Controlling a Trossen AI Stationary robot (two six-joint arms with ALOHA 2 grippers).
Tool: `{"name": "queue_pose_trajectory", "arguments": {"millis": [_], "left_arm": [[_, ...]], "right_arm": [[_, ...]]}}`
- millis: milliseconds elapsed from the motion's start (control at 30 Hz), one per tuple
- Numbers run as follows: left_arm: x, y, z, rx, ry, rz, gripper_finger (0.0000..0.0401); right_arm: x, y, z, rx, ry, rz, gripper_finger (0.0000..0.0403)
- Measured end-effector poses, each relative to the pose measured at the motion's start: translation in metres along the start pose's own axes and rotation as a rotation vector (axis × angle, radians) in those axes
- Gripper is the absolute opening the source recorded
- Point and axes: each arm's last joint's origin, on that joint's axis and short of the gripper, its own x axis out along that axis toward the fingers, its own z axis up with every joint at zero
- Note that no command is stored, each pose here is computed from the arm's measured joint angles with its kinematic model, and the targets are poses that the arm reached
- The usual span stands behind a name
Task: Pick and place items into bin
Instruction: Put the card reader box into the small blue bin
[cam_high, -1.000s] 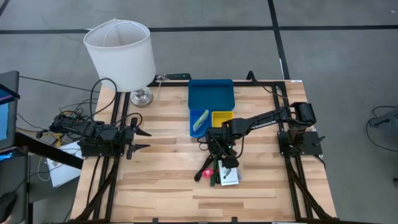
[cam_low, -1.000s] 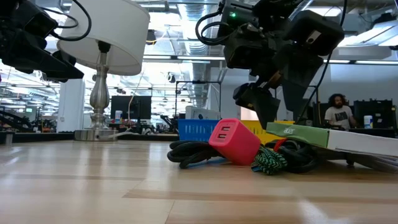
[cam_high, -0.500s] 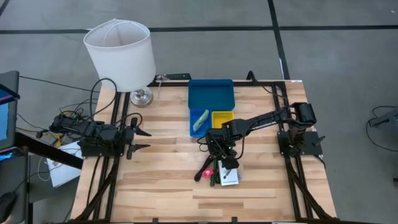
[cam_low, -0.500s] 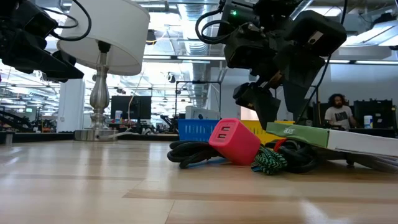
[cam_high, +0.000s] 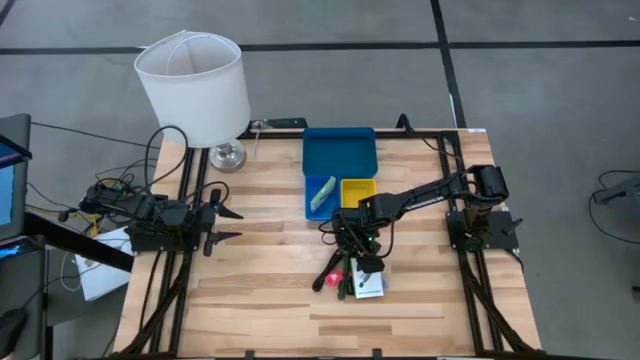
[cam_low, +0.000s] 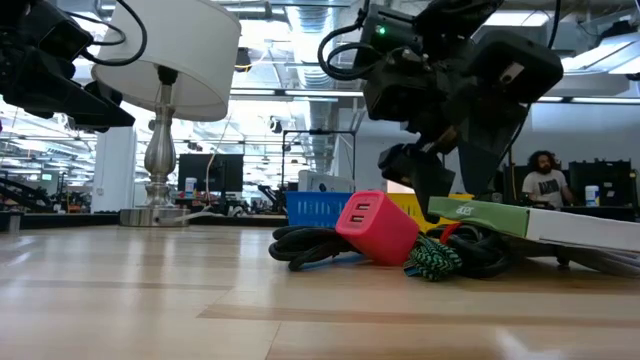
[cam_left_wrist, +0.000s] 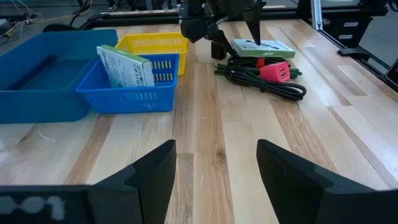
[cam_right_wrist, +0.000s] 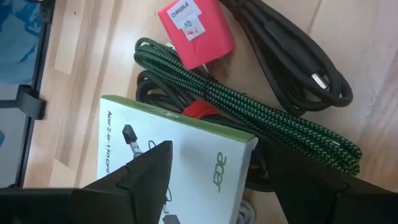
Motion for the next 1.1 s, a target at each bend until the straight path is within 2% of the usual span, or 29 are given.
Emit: {"name": "queue_pose_trajectory", "arguments": {"millis": [733,867,1100], "left_arm": [[0.0,0.0,0.0,0.0,-0.002,0.0,0.0212],[0.0,0.0,0.0,-0.001,-0.002,-0.001,0.0212],[0.0,0.0,0.0,0.0,-0.002,0.0,0.0212]], "right_arm": [[0.012,0.001,0.002,-0.012,0.013,-0.004,0.0245],[0.012,0.001,0.002,-0.018,0.006,-0.006,0.022],[0.012,0.001,0.002,-0.017,0.006,-0.001,0.0139]]}}
